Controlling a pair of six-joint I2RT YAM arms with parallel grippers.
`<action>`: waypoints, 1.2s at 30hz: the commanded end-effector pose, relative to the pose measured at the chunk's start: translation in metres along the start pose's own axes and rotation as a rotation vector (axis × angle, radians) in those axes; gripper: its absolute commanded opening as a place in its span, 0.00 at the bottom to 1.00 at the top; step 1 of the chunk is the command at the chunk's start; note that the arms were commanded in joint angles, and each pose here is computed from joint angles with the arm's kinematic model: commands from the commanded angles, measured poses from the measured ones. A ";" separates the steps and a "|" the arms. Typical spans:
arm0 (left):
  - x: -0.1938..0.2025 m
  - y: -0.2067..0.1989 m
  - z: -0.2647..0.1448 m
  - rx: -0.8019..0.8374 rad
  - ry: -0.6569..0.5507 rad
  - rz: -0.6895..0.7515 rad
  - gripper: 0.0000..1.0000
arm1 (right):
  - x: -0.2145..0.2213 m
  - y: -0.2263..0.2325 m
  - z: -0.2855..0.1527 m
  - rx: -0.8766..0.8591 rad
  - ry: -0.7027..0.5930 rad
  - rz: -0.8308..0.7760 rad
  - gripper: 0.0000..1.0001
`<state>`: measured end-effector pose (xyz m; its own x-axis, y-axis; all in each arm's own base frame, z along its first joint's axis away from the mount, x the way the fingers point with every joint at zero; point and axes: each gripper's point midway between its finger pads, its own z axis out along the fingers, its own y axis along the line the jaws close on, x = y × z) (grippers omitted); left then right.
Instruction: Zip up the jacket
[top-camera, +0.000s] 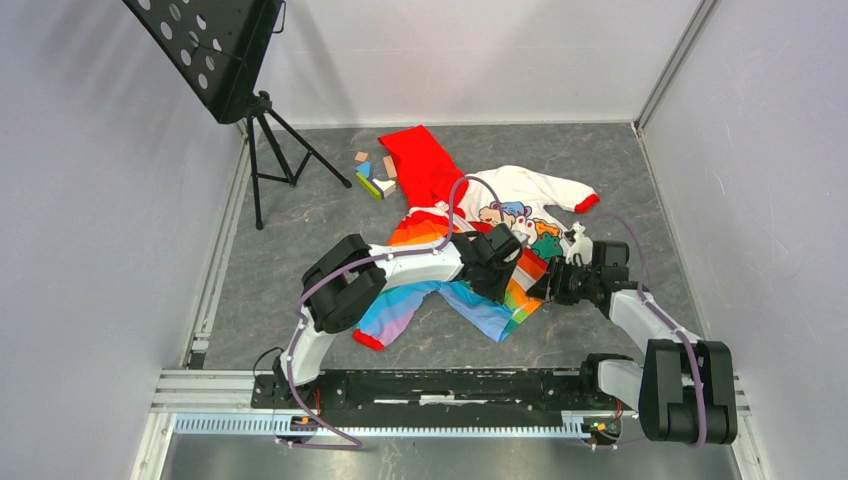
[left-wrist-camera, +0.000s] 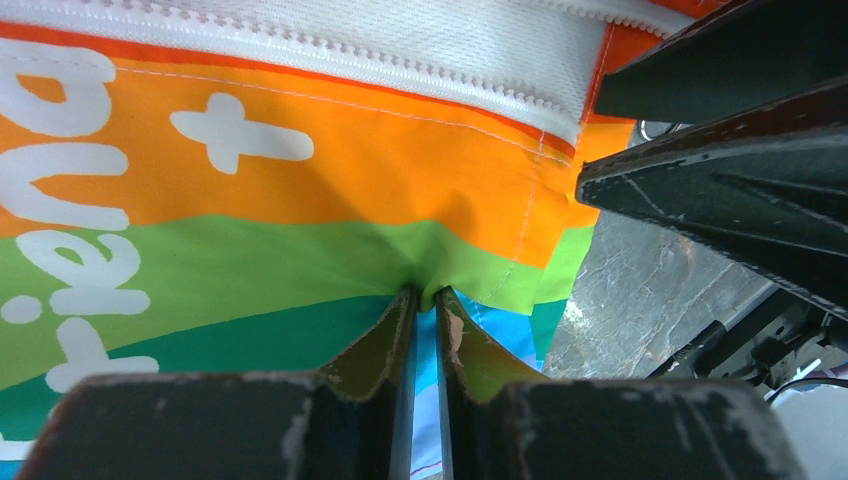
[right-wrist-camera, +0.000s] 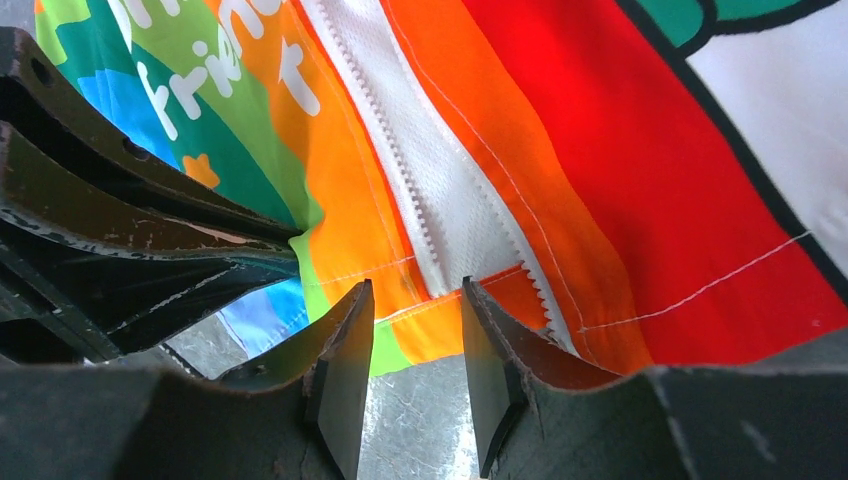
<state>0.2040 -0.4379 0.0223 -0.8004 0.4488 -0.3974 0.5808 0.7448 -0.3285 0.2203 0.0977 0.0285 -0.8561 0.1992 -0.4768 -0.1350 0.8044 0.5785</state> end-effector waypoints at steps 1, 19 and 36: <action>-0.003 -0.005 -0.004 0.034 -0.026 -0.009 0.18 | -0.005 0.008 0.004 -0.057 -0.018 -0.009 0.44; 0.001 0.004 -0.003 0.024 -0.022 -0.023 0.13 | -0.007 0.009 0.011 -0.087 -0.013 0.003 0.28; -0.033 -0.023 -0.068 0.398 -0.111 -0.233 0.49 | -0.013 0.030 -0.002 -0.156 -0.056 -0.025 0.00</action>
<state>0.2028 -0.4261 0.0378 -0.8538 0.3694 -0.3668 0.5145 0.7060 -0.4867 0.2268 0.1110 0.0422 -0.8371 0.2203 -0.5008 -0.1879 0.7439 0.6413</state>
